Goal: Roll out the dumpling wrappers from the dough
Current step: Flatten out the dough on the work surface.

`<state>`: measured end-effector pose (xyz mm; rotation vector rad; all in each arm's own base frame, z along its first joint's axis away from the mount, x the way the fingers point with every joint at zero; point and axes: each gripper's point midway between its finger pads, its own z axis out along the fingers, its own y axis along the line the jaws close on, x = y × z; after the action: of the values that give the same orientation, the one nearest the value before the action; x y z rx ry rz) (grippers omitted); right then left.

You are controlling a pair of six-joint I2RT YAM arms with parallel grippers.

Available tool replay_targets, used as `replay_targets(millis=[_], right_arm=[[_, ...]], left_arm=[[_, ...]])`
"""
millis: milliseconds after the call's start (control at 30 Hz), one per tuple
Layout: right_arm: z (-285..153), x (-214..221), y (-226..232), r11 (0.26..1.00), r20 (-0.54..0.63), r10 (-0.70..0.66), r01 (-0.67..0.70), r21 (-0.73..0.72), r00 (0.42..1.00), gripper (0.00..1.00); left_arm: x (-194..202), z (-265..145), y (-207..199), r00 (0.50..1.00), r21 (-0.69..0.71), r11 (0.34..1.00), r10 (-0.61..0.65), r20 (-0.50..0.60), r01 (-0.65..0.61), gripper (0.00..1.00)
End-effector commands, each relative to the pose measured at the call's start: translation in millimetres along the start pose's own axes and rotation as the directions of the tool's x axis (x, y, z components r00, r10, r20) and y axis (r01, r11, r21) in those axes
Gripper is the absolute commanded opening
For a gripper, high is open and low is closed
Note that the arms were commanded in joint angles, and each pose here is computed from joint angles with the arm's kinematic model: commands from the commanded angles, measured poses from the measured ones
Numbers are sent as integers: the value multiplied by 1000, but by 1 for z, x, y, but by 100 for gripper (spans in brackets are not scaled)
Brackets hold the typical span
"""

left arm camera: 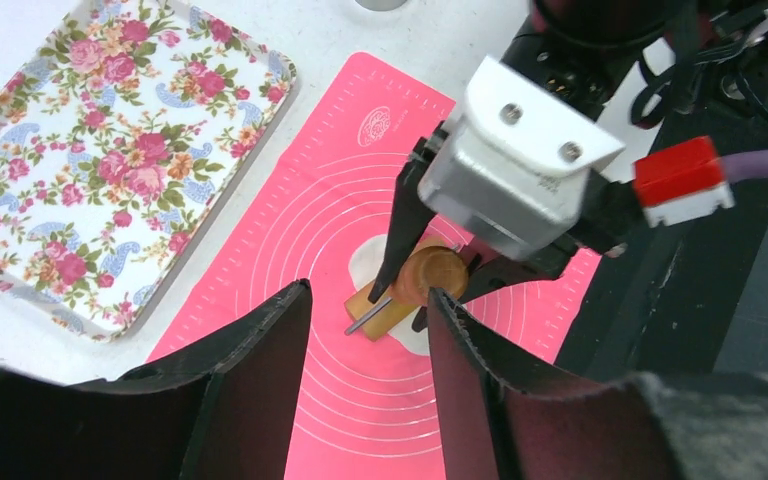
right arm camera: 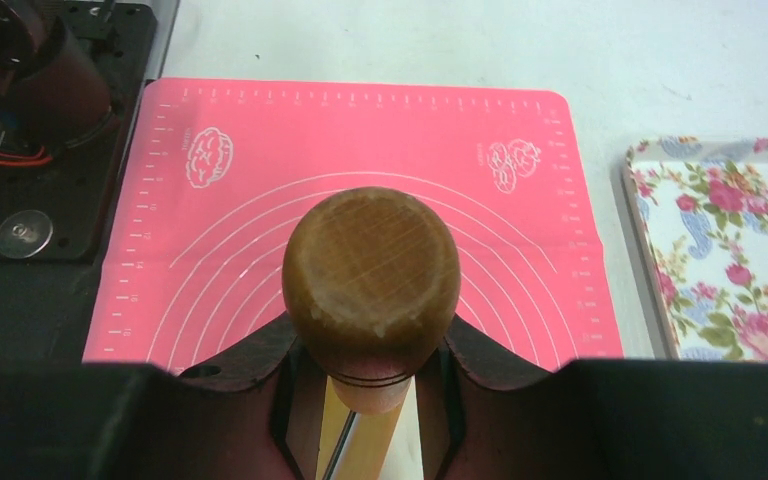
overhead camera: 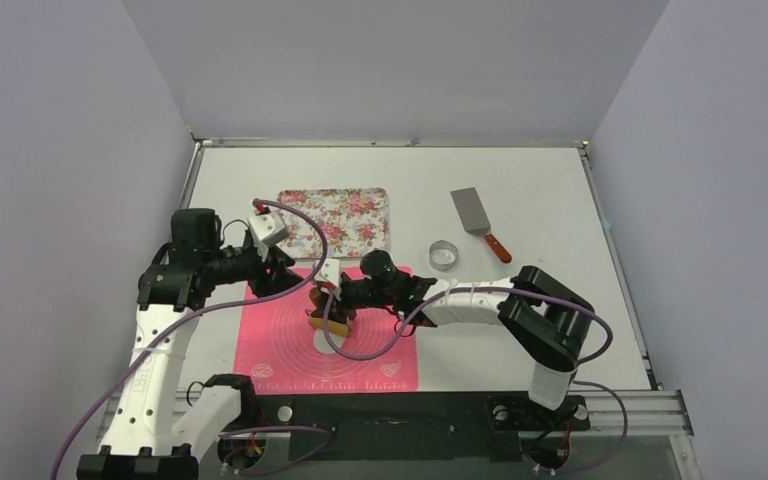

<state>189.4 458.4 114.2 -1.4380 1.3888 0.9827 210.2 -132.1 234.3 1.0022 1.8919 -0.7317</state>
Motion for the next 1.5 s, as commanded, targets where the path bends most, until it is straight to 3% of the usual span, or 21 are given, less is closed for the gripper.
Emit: replay_targets(millis=[0,200,300,467,833,1133,1300,1467], right_arm=[[15,-36,12,986,103,-62,77,-146,993,0],[16,-64,26,946,126,-120,152,-285,985,0],[10,-45,34,908,50,-144,152,-391,988,0],[16,-25,32,880,33,-170,167,-444,985,0],[-6,48,66,828,-172,-117,1,-561,978,0],[-28,71,118,758,-263,-99,-99,-645,960,0],[-28,83,111,789,-299,-140,-76,-609,944,0],[-20,69,91,831,-260,-148,-23,-556,954,0]], left_arm=[[-4,-18,-13,998,-20,999,-50,-30,50,45],[-14,-27,-27,999,29,998,-47,8,47,48],[-23,-30,-32,999,51,998,-36,41,34,48],[-23,-35,-29,996,38,998,-54,66,52,48],[-15,-32,-12,990,-12,994,-110,84,111,48],[-11,-35,-4,992,-69,991,-105,74,110,48],[-5,-35,-2,993,-93,990,-103,58,108,48],[-5,-35,-1,993,-95,990,-100,59,106,48]])
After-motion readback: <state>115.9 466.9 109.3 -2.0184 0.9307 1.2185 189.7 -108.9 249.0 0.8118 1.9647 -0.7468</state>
